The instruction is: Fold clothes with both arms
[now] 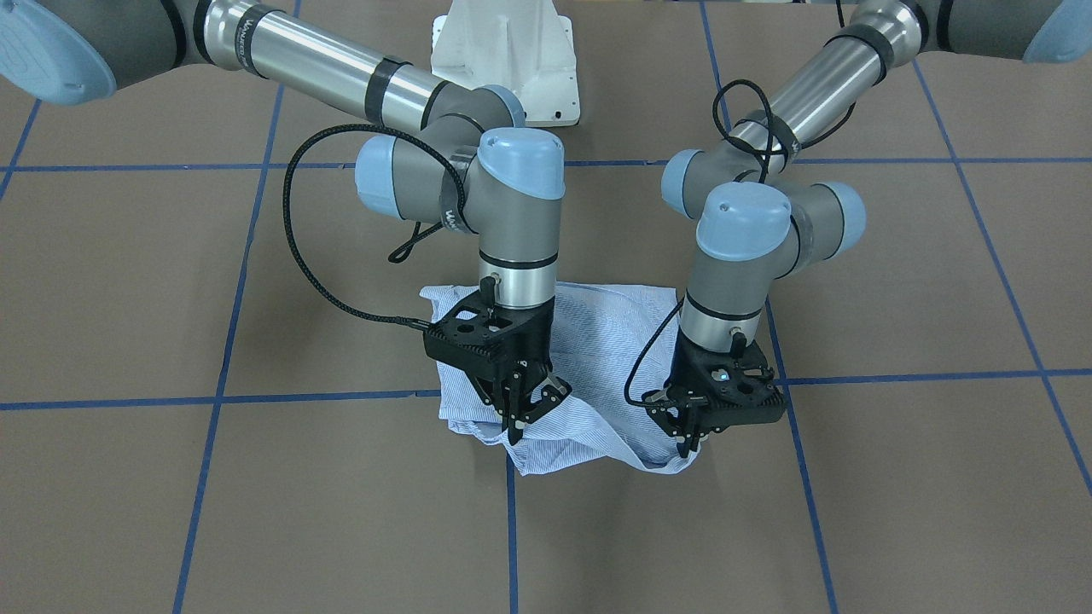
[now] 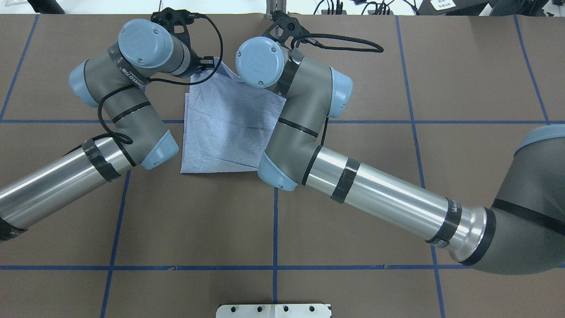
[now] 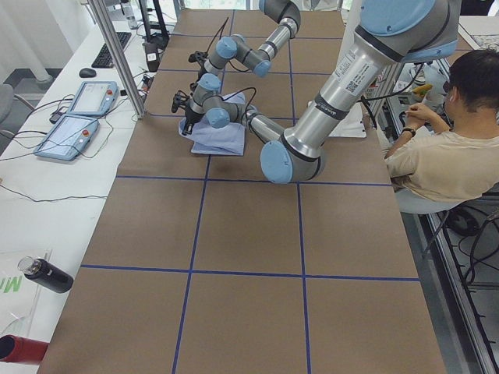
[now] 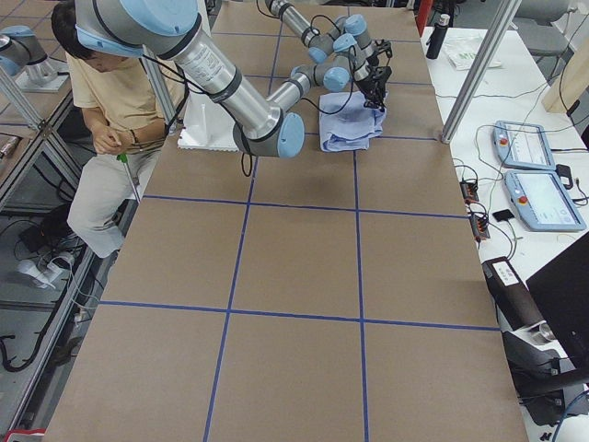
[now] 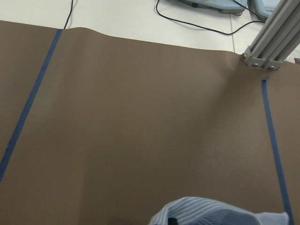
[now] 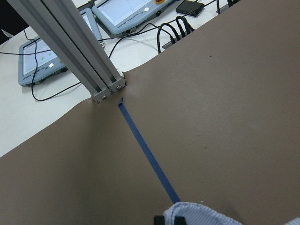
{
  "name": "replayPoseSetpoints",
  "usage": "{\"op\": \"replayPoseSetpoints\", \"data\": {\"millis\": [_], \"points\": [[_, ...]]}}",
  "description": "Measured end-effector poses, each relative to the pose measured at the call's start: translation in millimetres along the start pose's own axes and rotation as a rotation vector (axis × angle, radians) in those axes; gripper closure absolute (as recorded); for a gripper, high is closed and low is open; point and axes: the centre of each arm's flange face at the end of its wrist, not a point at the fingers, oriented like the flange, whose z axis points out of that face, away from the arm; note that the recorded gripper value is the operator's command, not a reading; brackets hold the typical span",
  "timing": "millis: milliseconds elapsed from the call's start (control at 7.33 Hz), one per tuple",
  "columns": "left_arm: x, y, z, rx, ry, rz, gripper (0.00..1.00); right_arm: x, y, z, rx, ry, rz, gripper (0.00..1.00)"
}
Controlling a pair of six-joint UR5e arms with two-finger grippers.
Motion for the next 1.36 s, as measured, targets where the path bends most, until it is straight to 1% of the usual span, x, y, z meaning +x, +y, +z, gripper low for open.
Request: {"op": "replayPoseSetpoints", "data": {"millis": [136,273,409,545,682,818,955,1091,1227,1364], "points": [[-5,-1,9,0.005,0.006,0.045,0.0,1,-12,7,-0.026,0.01,-0.049,0.0],[-8,-4,8,0.013,0.02,0.075,0.0,-1,-32,8,-0.079,0.016,-0.076,0.0],[-10,-6,4,0.023,0.038,0.093,0.0,-2,-46,7,-0.122,0.019,-0.093,0.0],[-14,-5,-2,0.024,0.058,0.101,0.0,6,-50,9,-0.142,0.022,-0.101,0.0],[-25,-3,-16,0.004,0.092,0.114,0.0,24,-51,10,-0.165,0.019,-0.113,0.0],[-53,-3,-39,-0.021,0.133,0.149,0.0,51,-59,4,-0.204,0.014,-0.141,0.0],[-96,1,-72,-0.03,0.154,0.21,0.0,82,-78,-11,-0.239,0.019,-0.191,0.0],[-138,4,-111,-0.038,0.143,0.284,0.0,118,-106,-37,-0.267,0.036,-0.261,0.0],[-179,3,-152,-0.044,0.106,0.36,0.0,165,-142,-69,-0.3,0.052,-0.336,0.0],[-224,2,-191,-0.046,0.054,0.437,0.0,223,-182,-98,-0.336,0.059,-0.411,0.0]]}}
